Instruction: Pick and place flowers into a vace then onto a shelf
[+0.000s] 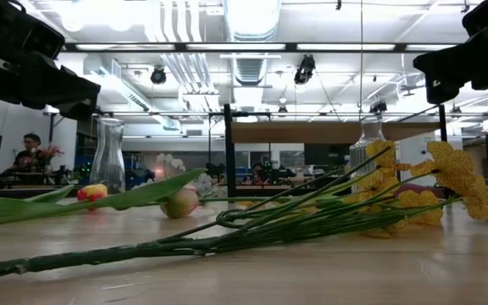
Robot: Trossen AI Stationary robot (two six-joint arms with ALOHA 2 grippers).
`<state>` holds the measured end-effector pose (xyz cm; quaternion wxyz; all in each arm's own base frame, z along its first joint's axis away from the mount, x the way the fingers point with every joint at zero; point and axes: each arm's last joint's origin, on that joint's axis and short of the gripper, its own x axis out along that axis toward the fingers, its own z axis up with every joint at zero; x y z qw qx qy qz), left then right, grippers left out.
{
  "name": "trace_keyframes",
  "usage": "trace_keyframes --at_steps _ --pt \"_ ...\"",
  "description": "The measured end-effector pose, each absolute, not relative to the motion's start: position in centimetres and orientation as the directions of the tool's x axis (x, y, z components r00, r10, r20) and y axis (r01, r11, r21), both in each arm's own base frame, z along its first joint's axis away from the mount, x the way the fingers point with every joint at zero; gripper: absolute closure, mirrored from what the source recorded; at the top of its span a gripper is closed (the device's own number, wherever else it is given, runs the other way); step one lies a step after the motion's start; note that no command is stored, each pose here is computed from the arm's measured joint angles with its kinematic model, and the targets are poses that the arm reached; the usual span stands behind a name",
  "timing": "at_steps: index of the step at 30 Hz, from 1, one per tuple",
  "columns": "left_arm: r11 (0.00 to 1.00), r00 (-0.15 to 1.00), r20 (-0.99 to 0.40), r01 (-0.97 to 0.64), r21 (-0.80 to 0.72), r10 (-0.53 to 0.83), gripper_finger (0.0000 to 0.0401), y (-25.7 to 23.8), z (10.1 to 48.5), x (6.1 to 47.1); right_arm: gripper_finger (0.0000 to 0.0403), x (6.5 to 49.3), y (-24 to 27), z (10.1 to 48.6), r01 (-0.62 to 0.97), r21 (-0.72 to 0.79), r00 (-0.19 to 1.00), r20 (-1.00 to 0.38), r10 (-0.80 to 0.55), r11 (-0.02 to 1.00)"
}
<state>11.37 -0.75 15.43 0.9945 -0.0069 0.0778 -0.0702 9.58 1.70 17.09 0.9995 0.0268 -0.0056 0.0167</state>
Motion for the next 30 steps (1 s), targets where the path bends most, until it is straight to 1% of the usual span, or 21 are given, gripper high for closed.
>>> trace_keyframes --at_steps 16,20,27,30 --pt "0.99 0.978 -0.154 0.139 -0.025 -0.141 0.0401 -0.75 15.43 11.37 0.039 9.58 1.7 17.24 -0.034 0.05 0.999 0.027 0.033 0.998" --pt "0.99 0.978 -0.154 0.139 -0.025 -0.141 0.0401 -0.75 15.43 11.37 0.039 9.57 1.7 17.57 -0.034 0.022 0.998 0.061 0.033 0.999" --pt "0.99 0.978 -0.154 0.138 -0.025 -0.141 0.0401 -0.75 15.43 11.37 0.039 9.56 1.69 17.59 -0.033 0.007 0.997 0.064 0.033 0.999" --pt "0.99 0.978 -0.154 0.138 -0.025 -0.141 0.0401 -0.75 15.42 11.37 0.039 9.56 1.69 17.61 -0.03 -0.035 0.997 0.064 0.032 0.999"
